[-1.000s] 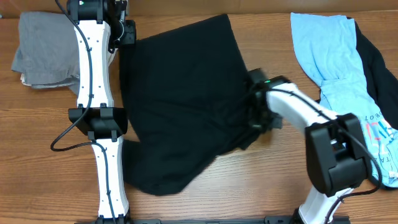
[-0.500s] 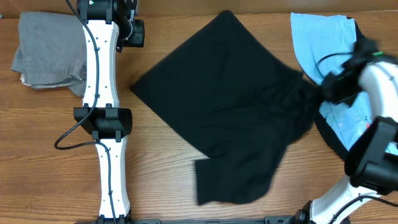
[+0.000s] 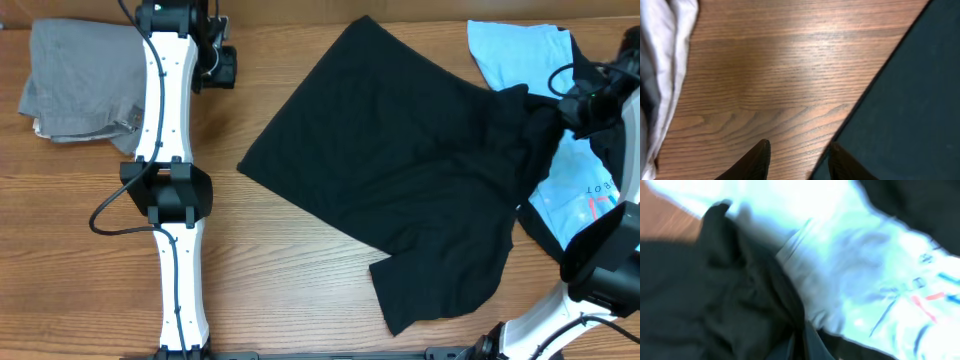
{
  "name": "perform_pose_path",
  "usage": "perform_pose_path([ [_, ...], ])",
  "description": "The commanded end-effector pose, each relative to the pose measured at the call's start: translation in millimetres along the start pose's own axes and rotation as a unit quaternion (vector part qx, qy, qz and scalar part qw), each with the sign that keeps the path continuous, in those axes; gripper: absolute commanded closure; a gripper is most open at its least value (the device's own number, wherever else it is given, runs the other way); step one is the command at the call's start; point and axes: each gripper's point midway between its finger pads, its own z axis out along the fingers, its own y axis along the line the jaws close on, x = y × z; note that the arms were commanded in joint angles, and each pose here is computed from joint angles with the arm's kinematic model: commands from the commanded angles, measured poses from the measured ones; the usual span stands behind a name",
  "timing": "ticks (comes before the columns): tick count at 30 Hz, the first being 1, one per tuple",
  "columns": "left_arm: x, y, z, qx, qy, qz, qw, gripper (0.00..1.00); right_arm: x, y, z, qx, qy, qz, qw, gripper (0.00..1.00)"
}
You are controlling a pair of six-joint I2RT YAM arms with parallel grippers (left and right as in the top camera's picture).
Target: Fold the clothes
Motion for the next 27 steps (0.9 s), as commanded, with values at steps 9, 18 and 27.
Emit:
perform_pose_path([
  [9,44.7,-33.3,25.5,0.107,0.089,0.140,0.980,0.45,6.1,-1.3,-7.2,-0.130,0.051,0.023,0.990,0.00],
  [18,62.1,-67.5,18.9,0.154,0.113,0.168,0.967,0.41,34.3,36.9,-27.6,-0.205,0.089,-0.039,0.974,0.00],
  [27,49.1,-85.7,-71.7,0.103,0.030,0.131,0.986,0.35,63.2,44.2,-121.1,-0.176,0.001,-0.043,0.983,0.00],
])
